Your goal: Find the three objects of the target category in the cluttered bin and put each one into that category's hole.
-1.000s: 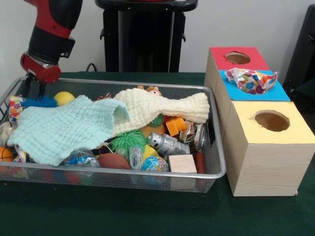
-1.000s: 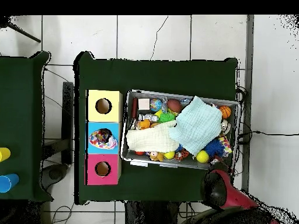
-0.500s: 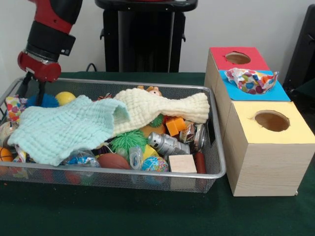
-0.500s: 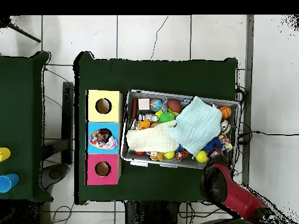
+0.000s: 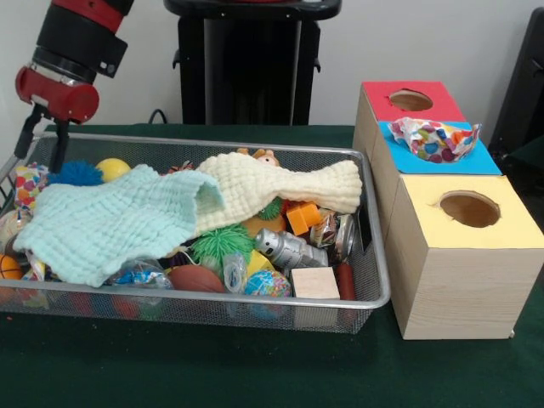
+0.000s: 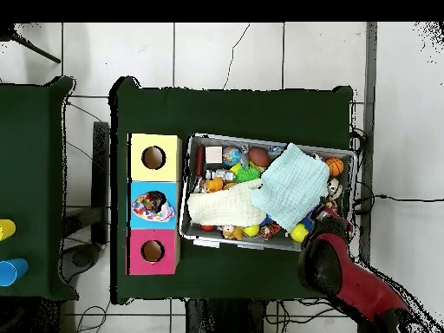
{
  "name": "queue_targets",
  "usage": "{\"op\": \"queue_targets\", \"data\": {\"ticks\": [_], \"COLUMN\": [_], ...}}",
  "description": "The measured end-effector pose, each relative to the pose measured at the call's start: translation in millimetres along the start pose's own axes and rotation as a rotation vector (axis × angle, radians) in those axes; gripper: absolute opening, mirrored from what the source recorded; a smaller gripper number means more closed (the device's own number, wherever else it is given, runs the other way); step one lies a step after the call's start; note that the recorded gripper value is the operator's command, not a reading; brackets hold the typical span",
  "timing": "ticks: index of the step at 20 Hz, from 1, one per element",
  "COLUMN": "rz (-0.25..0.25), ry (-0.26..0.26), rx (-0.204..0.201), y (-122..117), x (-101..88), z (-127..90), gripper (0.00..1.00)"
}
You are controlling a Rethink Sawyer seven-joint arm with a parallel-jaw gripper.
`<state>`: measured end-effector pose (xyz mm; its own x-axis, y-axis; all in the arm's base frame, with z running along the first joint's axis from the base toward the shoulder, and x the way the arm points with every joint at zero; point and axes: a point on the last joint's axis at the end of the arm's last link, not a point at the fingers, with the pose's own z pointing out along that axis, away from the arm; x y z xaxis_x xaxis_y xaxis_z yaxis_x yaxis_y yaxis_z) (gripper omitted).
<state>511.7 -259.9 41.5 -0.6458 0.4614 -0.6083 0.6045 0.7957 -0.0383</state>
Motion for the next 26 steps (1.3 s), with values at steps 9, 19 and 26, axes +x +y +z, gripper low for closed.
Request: {"op": "queue_targets", "data": {"ticks": [9,19,26], "rz": [0.005,0.009,0.014], "ry": [-0.003,0.094,0.11], "rx": [-0.043,-0.059,-0.059], "y": [21,29,28], "x": [-2.3,48.2,56.9], "z": [2,21,25], "gripper": [1.0,1.0,1.0]}}
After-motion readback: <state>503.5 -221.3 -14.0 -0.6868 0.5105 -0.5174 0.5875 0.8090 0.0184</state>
